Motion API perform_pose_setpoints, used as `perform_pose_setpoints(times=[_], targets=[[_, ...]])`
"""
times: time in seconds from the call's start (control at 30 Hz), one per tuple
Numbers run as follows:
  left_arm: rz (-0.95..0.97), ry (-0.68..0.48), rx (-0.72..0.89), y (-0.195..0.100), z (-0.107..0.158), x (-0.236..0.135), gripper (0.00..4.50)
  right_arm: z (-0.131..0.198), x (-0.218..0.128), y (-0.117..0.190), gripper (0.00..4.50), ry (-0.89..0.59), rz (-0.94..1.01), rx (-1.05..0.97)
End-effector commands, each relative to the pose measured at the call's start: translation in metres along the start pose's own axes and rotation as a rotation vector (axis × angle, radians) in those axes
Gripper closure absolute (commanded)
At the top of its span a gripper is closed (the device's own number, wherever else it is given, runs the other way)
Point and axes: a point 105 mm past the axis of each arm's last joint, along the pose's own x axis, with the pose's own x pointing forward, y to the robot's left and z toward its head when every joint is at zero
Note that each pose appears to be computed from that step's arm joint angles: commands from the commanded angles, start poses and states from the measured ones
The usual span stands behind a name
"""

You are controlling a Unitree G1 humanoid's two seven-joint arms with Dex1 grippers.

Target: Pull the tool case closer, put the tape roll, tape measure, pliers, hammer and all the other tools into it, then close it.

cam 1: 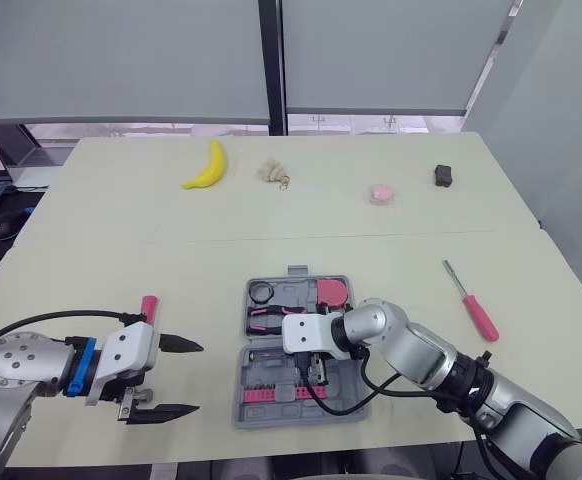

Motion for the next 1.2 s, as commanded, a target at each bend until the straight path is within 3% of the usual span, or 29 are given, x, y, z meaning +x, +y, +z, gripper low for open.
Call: perform_pose_setpoints(times=[0.03,0.2,0.33,0.53,0.8,0.93,1.2], targets=[[0.011,-0.007,0.007,0.001,0.001,-0.002,0.00,-0.002,0.001,0.003,4.49,-0.002,-0.003,-0.001],[0.051,-0.049,-0.013,0.005,0.002,-0.005,0.00,0.035,-0.022,-0.014,4.49,-0.173,-0.092,0.001],[0.172,-0.117,-0.100,0.020,0.006,-0.013,0.00,0.042,-0.061,-0.027,4.49,-0.250,-0.212,0.038],[0.488,-0.167,-0.233,0.049,-0.012,-0.051,0.00,-0.010,-0.152,-0.041,4.49,-0.184,-0.544,0.131],[0.749,-0.099,-0.418,0.048,-0.070,-0.110,0.00,-0.103,-0.251,0.006,4.49,0.075,-0.793,0.392],[0.823,-0.058,-0.518,0.037,-0.093,-0.128,0.00,-0.134,-0.273,0.043,3.71,0.149,-0.830,0.538],[0.898,-0.002,-0.665,0.010,-0.116,-0.148,0.00,-0.168,-0.301,0.090,1.64,0.226,-0.886,0.719]])
